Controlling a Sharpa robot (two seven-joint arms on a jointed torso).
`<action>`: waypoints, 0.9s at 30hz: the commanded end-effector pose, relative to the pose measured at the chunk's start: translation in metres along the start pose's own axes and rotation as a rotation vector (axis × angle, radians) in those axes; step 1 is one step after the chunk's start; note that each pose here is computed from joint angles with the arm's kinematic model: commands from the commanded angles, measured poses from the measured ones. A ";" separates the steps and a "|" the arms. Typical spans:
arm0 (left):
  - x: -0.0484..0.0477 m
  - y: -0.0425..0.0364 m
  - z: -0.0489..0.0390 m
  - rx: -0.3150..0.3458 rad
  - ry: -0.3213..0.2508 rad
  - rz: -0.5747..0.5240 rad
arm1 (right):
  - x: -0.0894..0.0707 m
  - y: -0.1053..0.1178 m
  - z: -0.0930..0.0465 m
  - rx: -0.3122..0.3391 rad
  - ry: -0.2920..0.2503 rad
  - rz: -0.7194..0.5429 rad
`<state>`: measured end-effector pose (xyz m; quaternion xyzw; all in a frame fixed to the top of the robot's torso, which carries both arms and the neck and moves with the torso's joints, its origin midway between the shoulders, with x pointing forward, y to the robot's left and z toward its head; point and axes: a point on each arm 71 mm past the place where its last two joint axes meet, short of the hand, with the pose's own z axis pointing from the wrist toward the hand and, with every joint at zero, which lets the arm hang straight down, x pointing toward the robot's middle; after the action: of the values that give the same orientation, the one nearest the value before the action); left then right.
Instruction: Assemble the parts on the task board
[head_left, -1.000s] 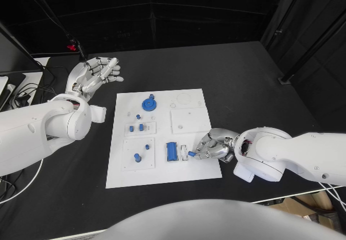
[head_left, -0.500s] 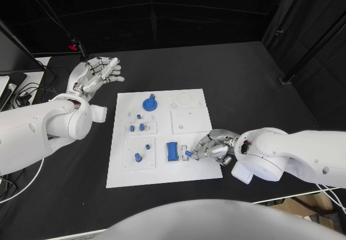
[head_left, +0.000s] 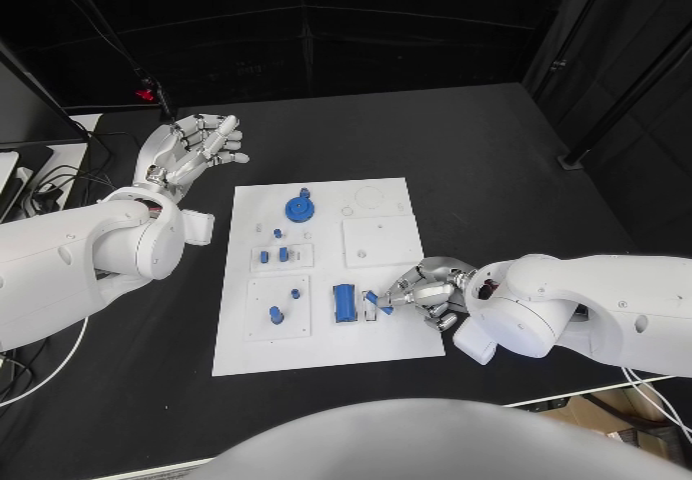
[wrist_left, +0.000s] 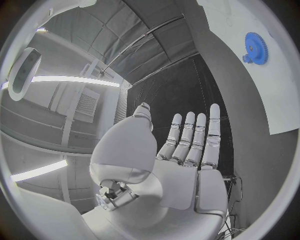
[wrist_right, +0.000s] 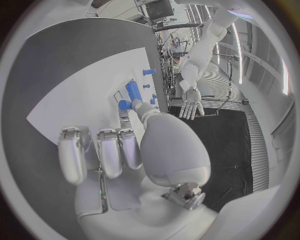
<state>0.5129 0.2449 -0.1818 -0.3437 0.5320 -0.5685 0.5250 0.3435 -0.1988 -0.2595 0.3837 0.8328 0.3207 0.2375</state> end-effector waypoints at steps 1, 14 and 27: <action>0.0011 -0.0011 0.0005 0.005 0.008 -0.007 | -0.001 -0.003 0.001 0.057 -0.033 0.080; 0.0014 -0.0011 0.0006 0.005 0.008 -0.007 | 0.002 -0.006 0.005 0.142 -0.045 0.095; 0.0016 -0.0011 0.0007 0.005 0.009 -0.007 | 0.008 -0.003 0.007 0.150 -0.037 0.094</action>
<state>0.5129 0.2442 -0.1819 -0.3438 0.5325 -0.5687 0.5243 0.3422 -0.1910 -0.2677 0.4381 0.8327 0.2663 0.2091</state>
